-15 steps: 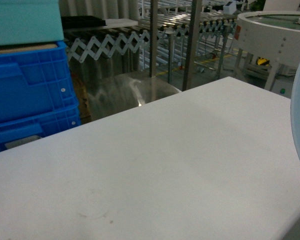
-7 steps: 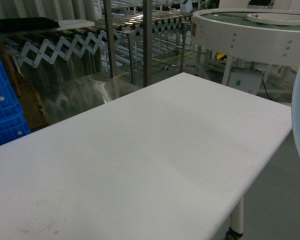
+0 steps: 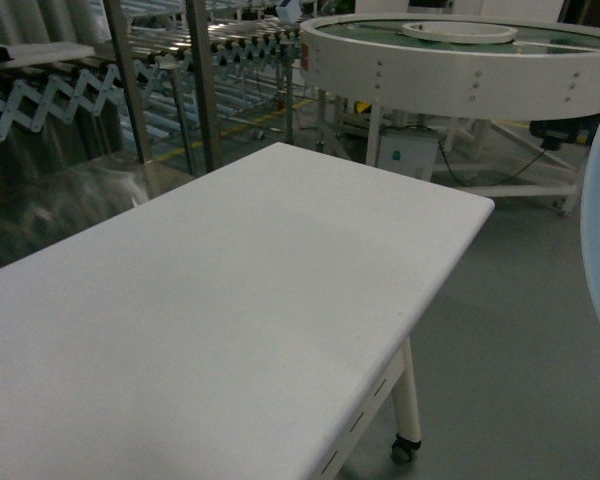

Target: Place blue tray on left shelf second layer neatly

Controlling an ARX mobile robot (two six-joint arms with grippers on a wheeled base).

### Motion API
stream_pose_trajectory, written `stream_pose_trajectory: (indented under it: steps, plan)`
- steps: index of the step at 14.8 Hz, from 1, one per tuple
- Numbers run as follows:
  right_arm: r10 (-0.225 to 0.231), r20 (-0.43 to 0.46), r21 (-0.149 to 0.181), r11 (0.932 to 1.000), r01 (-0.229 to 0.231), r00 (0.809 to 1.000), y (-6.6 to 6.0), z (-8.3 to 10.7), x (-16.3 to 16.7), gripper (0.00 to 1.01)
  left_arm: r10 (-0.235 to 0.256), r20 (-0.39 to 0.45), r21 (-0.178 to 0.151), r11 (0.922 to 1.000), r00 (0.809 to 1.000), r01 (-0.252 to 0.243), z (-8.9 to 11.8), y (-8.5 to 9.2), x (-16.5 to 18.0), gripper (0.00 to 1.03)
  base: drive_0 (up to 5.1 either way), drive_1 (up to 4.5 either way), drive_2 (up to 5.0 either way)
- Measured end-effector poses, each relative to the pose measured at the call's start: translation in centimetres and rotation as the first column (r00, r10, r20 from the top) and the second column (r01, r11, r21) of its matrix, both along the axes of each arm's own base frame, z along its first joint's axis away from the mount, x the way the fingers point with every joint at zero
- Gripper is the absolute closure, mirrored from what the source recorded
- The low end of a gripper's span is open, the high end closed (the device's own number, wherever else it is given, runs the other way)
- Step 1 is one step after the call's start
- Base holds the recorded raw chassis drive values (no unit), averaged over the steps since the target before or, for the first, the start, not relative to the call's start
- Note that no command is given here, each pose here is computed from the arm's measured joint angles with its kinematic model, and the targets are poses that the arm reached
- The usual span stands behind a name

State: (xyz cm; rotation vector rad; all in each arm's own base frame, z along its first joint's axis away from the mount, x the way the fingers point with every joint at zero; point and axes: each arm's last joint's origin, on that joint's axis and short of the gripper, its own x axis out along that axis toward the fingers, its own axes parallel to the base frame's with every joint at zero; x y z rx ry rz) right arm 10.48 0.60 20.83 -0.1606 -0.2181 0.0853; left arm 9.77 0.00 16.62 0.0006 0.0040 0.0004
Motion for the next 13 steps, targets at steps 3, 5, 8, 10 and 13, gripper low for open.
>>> stream_pose_trajectory:
  steps: [3,5,8,10,13]
  plan:
    - [0.0,0.0,0.0,1.0,0.0,1.0,0.0,0.0,0.0,0.99,0.0,0.0,0.0,1.0,1.0,0.0,0.0,0.0,0.0,0.05,-1.7,-1.74,-1.7]
    - [0.0,0.0,0.0,1.0,0.0,1.0,0.0,0.0,0.0,0.99,0.0,0.0,0.0,1.0,1.0,0.0,0.0,0.0,0.0,0.05,-1.7,-1.74,-1.7]
    - [0.0,0.0,0.0,1.0,0.0,1.0,0.0,0.0,0.0,0.99,0.0,0.0,0.0,1.0,1.0,0.0,0.0,0.0,0.0,0.05,-1.6,-1.59,-1.6]
    - [0.0,0.0,0.0,1.0,0.0,1.0,0.0,0.0,0.0,0.99,0.0,0.0,0.0,1.0,1.0,0.0,0.0,0.0,0.0,0.05,-1.6,-1.59,-1.6]
    - [0.0,0.0,0.0,1.0,0.0,1.0,0.0,0.0,0.0,0.99,0.0,0.0,0.0,1.0,1.0,0.0,0.0,0.0,0.0,0.05,-1.6,-1.59,-1.6]
